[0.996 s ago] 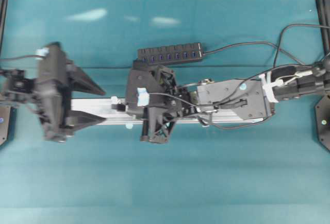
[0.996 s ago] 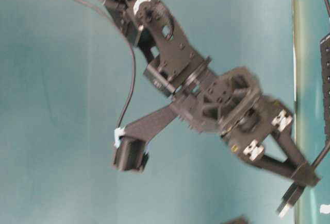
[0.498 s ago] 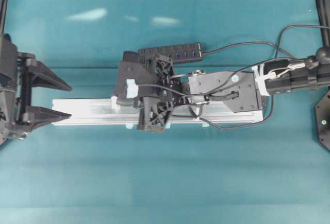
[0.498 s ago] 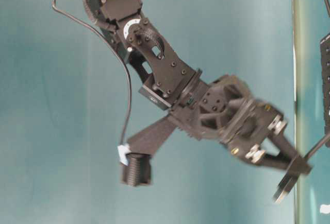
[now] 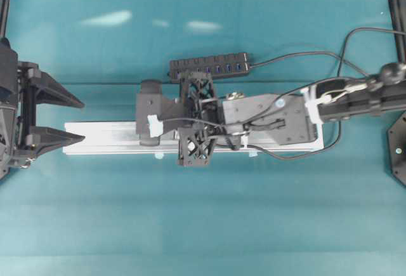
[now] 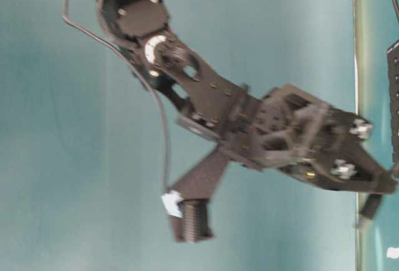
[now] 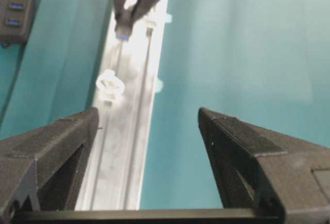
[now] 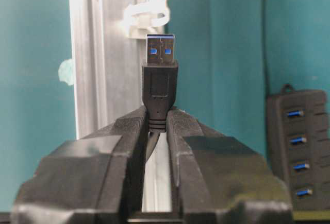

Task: Pass the USB cable through three rings with both arms.
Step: 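Move the left gripper away leftward, opening it, then push the plug leftward through the leftmost ring with the right gripper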

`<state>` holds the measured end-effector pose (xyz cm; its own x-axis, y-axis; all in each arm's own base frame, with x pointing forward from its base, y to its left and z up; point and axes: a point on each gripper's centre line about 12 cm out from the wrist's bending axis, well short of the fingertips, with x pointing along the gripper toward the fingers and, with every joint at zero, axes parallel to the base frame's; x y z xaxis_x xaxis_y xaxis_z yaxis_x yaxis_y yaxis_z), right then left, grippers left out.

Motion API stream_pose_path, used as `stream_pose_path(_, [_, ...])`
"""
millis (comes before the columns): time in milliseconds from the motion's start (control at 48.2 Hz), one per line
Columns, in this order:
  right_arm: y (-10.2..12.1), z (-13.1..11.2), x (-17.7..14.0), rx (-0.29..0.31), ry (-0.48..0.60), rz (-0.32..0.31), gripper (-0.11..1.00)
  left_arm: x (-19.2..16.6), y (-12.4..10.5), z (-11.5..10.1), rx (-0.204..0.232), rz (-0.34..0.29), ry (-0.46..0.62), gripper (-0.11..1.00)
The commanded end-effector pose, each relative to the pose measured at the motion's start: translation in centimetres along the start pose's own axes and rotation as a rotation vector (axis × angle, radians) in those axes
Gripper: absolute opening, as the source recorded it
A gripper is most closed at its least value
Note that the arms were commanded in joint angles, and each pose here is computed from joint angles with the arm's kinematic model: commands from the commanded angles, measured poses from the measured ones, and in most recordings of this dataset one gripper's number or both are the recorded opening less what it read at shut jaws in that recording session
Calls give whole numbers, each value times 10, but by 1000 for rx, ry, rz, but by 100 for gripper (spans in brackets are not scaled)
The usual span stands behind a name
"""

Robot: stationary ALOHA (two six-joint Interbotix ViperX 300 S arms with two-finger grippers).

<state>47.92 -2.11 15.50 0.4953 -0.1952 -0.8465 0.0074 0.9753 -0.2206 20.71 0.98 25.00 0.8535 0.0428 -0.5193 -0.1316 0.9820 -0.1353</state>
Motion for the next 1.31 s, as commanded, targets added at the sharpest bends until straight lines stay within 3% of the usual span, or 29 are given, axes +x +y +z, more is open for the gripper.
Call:
stream_pose_path(0, [-1,4,0,-3,-17,3,-6,-1,0,5,2,0,-14,86])
stream_pose_path(789, [-10,-2,28,16,1,0,-6,-4,-1,8,3,-6,-39,85])
stream_pose_path(1287, [-11,14,31,21,-49,1,-6,-4,-1,6,3,-6,-36,85])
